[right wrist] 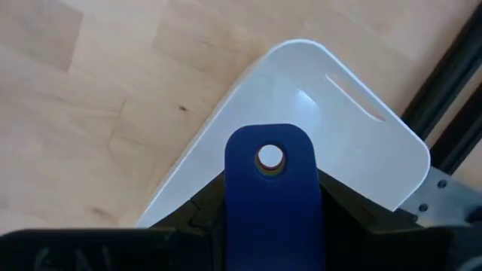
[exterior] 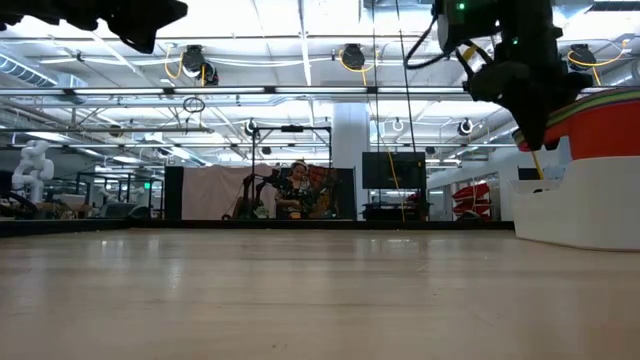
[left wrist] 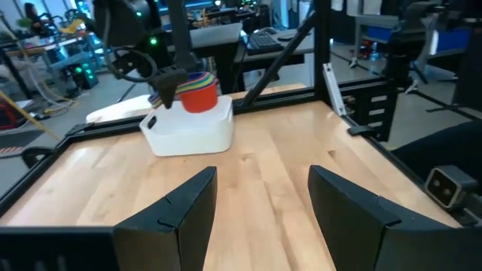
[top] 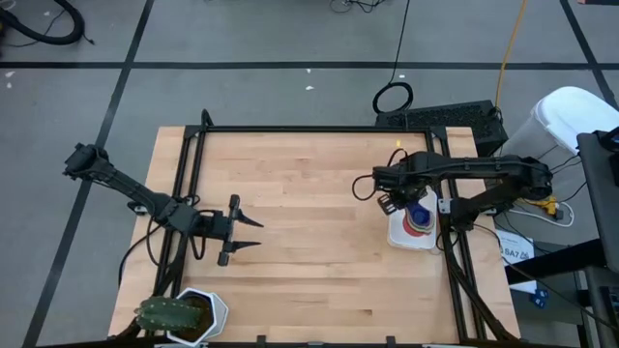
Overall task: Nest measuring cups in basket
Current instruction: Put the nested measuring cups into the white bin
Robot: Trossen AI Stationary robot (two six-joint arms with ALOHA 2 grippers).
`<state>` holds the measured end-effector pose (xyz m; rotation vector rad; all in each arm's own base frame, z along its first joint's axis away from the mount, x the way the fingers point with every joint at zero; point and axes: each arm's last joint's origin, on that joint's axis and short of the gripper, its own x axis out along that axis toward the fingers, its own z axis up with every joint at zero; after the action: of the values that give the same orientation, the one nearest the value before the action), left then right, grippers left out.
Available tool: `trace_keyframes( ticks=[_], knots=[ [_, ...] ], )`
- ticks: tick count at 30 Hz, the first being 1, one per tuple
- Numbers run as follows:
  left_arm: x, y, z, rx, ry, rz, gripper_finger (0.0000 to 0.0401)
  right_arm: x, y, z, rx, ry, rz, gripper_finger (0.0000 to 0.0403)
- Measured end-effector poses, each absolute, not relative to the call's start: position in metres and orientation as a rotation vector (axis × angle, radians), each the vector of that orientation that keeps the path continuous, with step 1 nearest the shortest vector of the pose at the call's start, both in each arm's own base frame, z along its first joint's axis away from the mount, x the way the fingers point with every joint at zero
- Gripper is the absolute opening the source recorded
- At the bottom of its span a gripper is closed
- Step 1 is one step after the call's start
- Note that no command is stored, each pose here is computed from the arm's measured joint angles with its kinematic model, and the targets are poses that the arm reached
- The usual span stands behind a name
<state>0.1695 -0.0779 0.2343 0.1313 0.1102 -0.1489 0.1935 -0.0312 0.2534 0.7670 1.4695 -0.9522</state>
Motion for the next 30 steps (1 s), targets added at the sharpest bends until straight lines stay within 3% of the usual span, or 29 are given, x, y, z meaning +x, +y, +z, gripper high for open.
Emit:
trace_keyframes(
  ticks=[12, 30],
  knots=[
    [0.172, -0.072, 0.232, 0.106, 0.135, -0.11, 0.0212, 0.192, -0.041, 0.233, 0.872, 1.391, -1.078, 0.0128],
    [0.17, -0.073, 0.225, 0.093, 0.209, -0.122, 0.0212, 0.176, -0.034, 0.248, 0.998, 1.209, -1.281, 0.0128]
  ],
)
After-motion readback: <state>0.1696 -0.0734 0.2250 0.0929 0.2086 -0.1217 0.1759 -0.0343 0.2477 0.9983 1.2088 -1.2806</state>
